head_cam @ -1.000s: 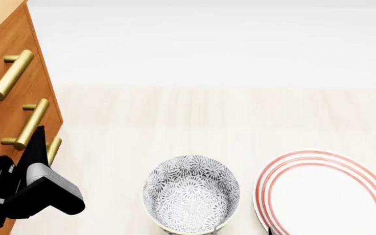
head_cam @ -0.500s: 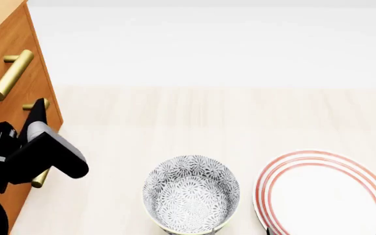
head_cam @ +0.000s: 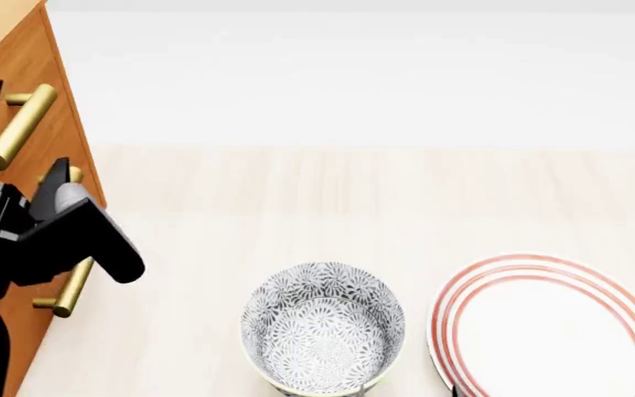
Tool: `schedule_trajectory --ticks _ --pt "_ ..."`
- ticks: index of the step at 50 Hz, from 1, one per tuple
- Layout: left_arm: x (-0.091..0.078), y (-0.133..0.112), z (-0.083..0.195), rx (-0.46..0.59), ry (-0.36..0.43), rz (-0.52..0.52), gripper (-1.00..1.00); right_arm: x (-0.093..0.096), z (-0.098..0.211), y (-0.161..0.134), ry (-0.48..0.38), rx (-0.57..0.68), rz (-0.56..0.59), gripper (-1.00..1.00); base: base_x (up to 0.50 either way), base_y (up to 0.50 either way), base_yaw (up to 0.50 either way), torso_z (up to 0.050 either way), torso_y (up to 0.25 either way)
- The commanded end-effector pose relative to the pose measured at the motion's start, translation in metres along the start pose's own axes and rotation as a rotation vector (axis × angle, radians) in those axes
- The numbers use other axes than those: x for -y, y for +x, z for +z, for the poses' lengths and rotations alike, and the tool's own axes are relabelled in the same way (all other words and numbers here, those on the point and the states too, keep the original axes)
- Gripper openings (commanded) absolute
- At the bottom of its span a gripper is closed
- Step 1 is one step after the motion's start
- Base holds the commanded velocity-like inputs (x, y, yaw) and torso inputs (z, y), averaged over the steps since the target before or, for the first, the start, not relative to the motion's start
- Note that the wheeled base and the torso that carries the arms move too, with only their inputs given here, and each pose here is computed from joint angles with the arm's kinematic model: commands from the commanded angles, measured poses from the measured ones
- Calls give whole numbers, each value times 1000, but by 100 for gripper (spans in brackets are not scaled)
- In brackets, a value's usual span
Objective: Open the top drawer of the cabinet.
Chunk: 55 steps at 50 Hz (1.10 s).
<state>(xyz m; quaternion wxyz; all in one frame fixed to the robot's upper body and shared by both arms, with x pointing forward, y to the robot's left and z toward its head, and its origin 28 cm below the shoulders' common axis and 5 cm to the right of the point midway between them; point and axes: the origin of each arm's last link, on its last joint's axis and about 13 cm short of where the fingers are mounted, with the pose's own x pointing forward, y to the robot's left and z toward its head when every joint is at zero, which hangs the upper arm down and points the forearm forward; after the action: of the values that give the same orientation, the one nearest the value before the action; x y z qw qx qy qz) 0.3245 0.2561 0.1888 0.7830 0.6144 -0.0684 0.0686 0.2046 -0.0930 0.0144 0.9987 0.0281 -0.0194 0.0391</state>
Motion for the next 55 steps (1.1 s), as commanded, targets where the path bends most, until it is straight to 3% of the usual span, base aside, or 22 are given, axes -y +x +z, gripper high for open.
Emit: schedule_trajectory --ticks 1,25,55 --pt "-6 9 -2 -23 27 -45 100 0 1 2 4 6 -3 100 0 0 0 0 0" --pt "-12 21 -7 -67 83 -76 100 0 -1 2 5 -12 -3 100 0 0 0 0 0" --pt "3 21 -15 -139 57 -126 100 0 -3 1 8 -26 -5 100 0 0 0 0 0"
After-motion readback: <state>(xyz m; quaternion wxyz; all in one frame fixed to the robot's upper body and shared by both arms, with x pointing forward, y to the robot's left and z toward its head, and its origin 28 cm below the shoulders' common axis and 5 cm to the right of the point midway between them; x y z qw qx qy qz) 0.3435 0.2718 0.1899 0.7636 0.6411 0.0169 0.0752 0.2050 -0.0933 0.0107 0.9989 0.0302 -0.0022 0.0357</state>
